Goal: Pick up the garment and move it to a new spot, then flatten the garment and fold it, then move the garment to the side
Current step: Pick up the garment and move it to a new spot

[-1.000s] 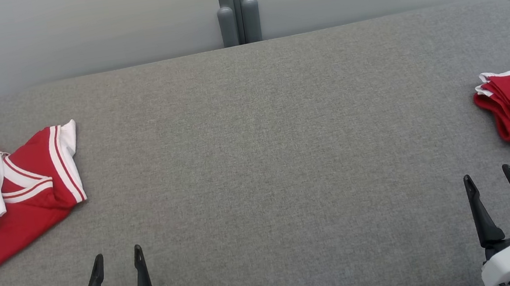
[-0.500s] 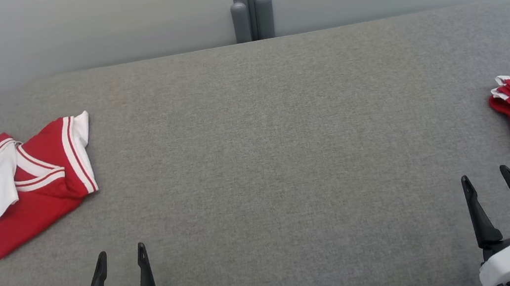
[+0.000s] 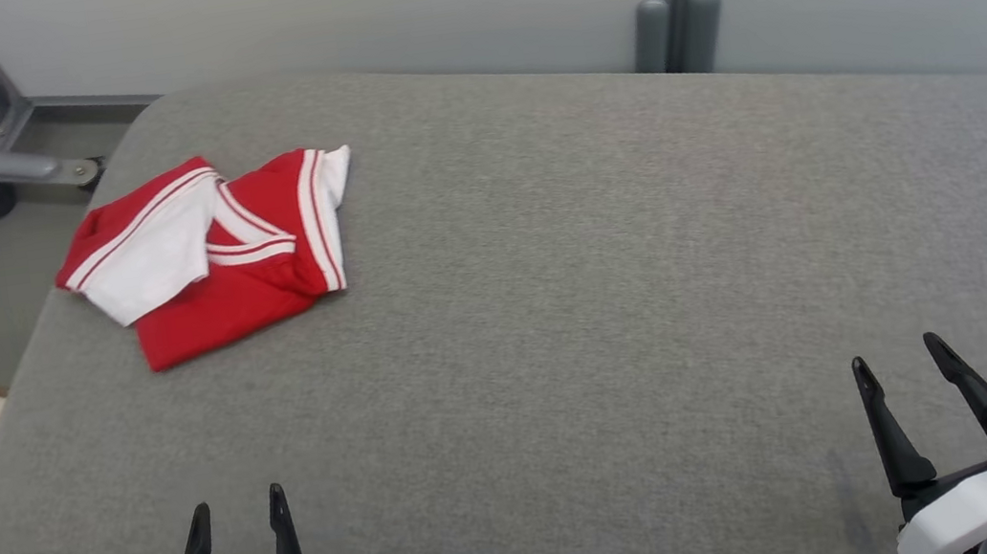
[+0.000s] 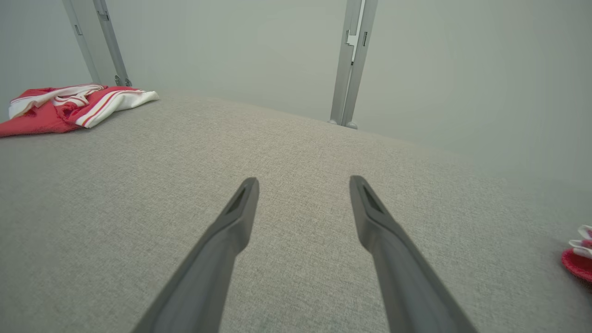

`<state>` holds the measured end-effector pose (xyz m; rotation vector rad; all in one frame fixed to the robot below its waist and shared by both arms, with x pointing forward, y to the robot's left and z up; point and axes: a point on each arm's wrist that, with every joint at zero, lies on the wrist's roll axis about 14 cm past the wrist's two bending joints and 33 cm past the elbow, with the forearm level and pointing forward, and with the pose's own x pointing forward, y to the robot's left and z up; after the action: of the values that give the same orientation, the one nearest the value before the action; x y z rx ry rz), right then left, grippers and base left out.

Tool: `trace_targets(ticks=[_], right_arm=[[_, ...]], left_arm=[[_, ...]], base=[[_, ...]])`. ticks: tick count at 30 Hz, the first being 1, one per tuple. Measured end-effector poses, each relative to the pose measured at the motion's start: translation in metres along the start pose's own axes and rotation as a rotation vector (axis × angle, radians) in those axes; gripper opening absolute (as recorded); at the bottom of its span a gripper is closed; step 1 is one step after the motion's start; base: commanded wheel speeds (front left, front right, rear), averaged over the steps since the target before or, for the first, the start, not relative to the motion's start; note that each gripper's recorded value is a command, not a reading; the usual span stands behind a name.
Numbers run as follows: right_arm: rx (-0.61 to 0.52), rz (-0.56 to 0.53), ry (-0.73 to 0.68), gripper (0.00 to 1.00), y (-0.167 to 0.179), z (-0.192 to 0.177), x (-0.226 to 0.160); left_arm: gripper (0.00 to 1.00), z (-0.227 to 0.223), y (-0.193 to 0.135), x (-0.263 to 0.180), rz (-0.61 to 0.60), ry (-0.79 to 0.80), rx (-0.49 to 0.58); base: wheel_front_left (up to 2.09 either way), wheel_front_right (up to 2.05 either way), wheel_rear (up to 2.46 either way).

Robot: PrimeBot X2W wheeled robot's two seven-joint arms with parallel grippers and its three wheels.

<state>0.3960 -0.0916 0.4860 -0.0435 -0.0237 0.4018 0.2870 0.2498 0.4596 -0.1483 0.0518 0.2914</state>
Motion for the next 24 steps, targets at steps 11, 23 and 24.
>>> trace_targets(ticks=[11,23,24], right_arm=[[0.003,0.257,-0.064,1.0,0.085,0.021,0.041],[0.003,0.236,-0.075,1.0,0.069,0.024,0.05],[0.001,0.229,-0.078,1.0,0.065,0.024,0.053]], left_arm=[[1.0,0.006,0.075,-0.062,0.271,-0.041,-0.039],[1.0,0.023,0.067,-0.049,0.25,-0.09,-0.053],[1.0,0.026,0.064,-0.043,0.238,-0.096,-0.054]], base=[[0.0,0.0,0.0],[0.0,0.0,0.0],[0.0,0.0,0.0]])
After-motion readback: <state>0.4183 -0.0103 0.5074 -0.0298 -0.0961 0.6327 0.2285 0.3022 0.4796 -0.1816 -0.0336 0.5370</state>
